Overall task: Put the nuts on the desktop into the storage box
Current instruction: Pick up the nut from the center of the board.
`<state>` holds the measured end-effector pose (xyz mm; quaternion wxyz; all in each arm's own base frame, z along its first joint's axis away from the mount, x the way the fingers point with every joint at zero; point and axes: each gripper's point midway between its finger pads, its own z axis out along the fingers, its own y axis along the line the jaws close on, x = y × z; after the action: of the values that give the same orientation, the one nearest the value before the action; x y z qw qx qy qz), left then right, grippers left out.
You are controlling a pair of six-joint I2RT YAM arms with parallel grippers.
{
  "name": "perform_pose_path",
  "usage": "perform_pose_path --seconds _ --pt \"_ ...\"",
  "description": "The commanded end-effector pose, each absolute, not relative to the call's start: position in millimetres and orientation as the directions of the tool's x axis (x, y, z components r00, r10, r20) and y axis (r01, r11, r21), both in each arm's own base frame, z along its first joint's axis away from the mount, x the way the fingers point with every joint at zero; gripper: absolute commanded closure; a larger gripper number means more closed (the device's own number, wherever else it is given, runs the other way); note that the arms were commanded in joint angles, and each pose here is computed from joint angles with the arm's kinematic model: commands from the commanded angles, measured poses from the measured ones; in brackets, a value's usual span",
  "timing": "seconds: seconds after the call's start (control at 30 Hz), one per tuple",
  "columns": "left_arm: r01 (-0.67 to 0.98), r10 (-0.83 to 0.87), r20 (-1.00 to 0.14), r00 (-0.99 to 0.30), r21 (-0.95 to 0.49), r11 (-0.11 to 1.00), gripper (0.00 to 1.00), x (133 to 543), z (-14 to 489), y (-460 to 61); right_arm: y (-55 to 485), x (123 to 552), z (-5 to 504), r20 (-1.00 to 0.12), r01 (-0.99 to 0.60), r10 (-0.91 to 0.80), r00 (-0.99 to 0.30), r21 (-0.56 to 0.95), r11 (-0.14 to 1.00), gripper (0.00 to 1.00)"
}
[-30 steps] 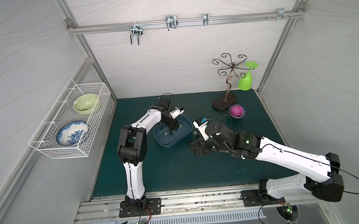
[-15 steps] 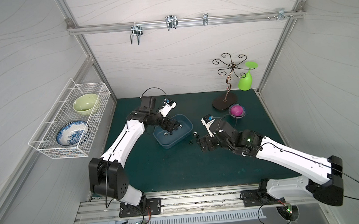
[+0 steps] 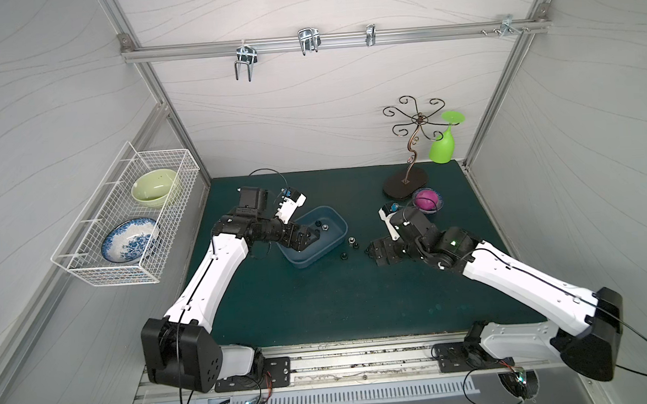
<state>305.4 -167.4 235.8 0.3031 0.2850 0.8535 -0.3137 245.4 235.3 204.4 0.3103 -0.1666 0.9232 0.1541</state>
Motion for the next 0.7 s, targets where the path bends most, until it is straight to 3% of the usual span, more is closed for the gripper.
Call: perform_pose_path --seconds 0.0,0.17,0.47,0.67 --pt "0.745 0.305 -0.755 -0.581 -0.343 0.572 0.01 297.2 253.7 -174.2 230.0 244.4 183.7 -0.514 -0.308 -0.137 -0.847 0.263 0.914 0.08" --pt "0.793 0.288 -0.784 -0.550 -0.382 0.475 0.01 286.3 245.7 -186.5 230.9 249.6 170.1 -0.492 -0.292 -0.138 -0.860 0.252 0.923 0.15" --pt "0.858 0.340 -0.822 -0.456 -0.305 0.414 0.01 279.5 205.7 -188.3 242.0 254.2 130.4 -0.396 -0.340 -0.243 -0.886 0.196 0.920 0.42" --pt "0.898 0.407 -0.826 -0.390 -0.244 0.365 0.01 266.5 176.8 -185.3 276.6 254.0 117.5 -0.374 -0.423 -0.309 -0.875 0.279 0.862 0.42"
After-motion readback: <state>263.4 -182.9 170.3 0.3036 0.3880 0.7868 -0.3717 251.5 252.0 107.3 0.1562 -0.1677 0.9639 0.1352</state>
